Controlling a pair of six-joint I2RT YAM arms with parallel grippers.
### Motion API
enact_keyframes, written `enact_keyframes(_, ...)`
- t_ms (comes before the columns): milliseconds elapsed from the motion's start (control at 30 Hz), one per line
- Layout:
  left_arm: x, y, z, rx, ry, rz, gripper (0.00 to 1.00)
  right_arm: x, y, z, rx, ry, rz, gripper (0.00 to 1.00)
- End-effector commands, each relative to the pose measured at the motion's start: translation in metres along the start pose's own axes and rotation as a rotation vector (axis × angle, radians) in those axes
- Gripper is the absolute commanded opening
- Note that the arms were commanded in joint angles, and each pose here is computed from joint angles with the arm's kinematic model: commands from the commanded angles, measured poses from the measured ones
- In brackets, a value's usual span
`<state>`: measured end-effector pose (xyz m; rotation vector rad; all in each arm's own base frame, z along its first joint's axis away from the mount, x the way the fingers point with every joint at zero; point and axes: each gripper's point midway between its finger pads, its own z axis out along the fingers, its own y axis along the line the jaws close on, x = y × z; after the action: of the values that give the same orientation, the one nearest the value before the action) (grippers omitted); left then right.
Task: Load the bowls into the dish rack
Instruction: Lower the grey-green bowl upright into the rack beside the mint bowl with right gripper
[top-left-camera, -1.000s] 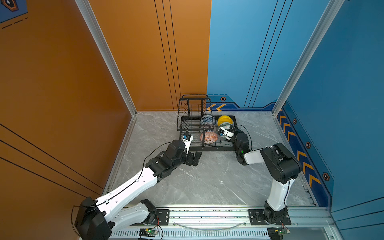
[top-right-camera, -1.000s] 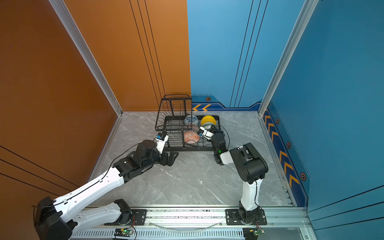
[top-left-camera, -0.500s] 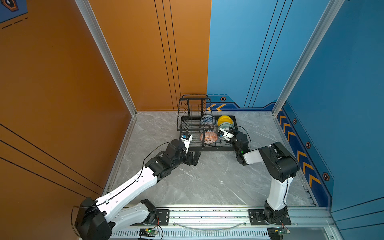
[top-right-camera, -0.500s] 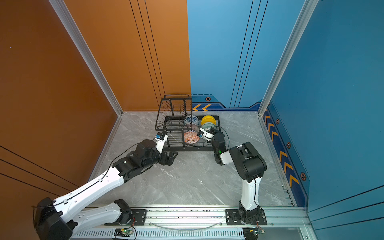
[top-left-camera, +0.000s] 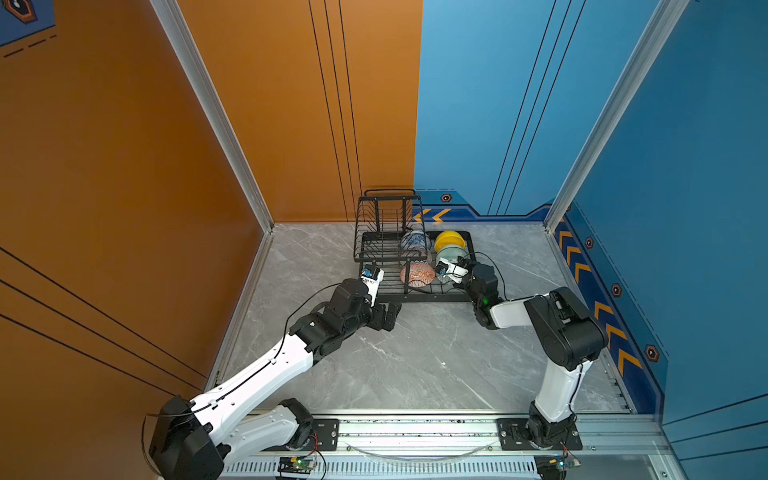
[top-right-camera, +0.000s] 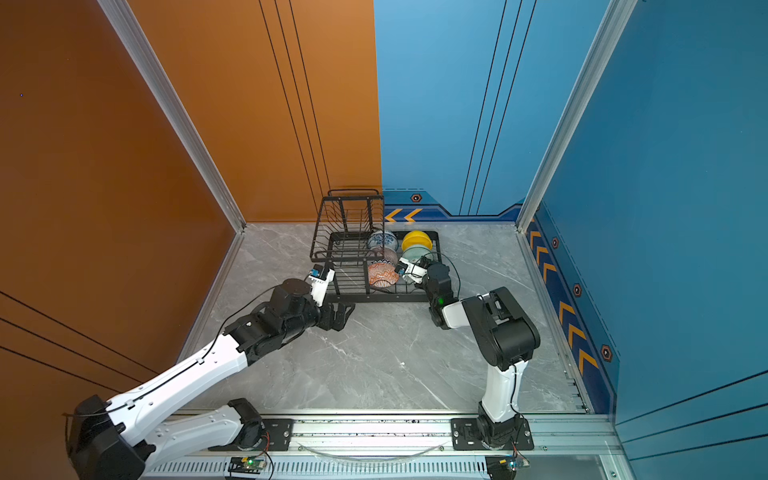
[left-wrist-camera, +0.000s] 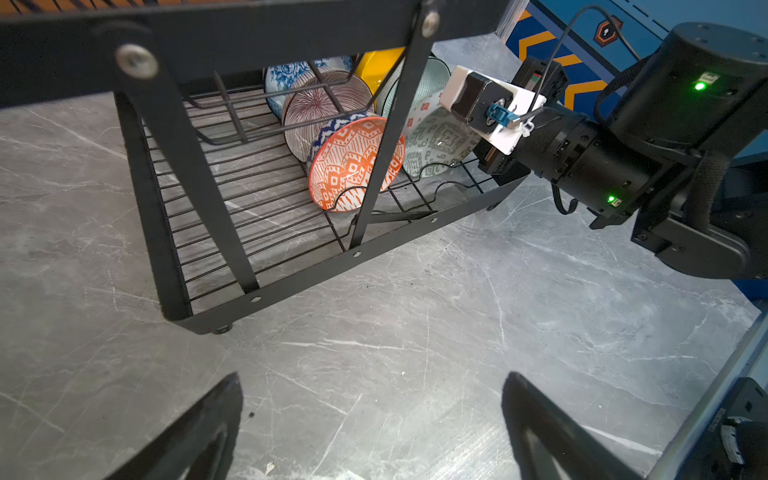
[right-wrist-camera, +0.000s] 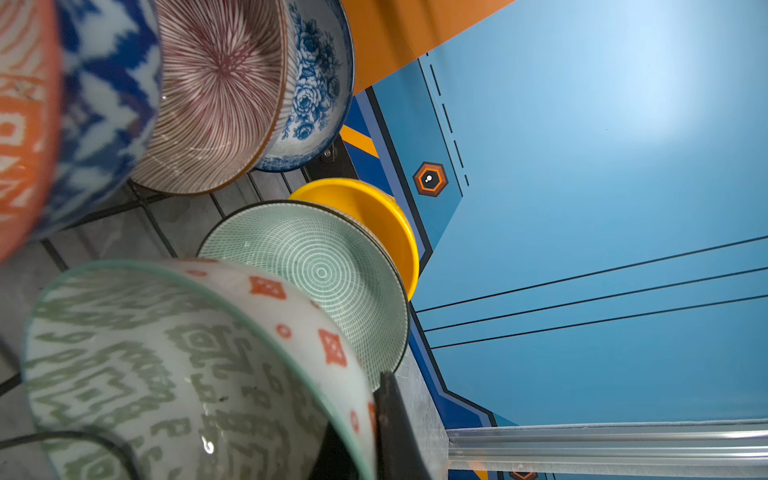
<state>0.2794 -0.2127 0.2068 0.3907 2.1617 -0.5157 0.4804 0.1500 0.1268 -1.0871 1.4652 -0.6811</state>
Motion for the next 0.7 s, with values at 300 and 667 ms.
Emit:
enact_keyframes(300, 0.008, 0.006, -0.006, -0.004, 0.004, -0.005, 0.98, -0.024, 0.04, -0.016, -0.176, -0.048, 0.03, 0.0)
enact_keyframes(667, 0.01, 0.009, -0.012, -0.012, -0.007, -0.01, 0.98, -0.032, 0.054, -0.024, -0.187, -0.041, -0.003, 0.03)
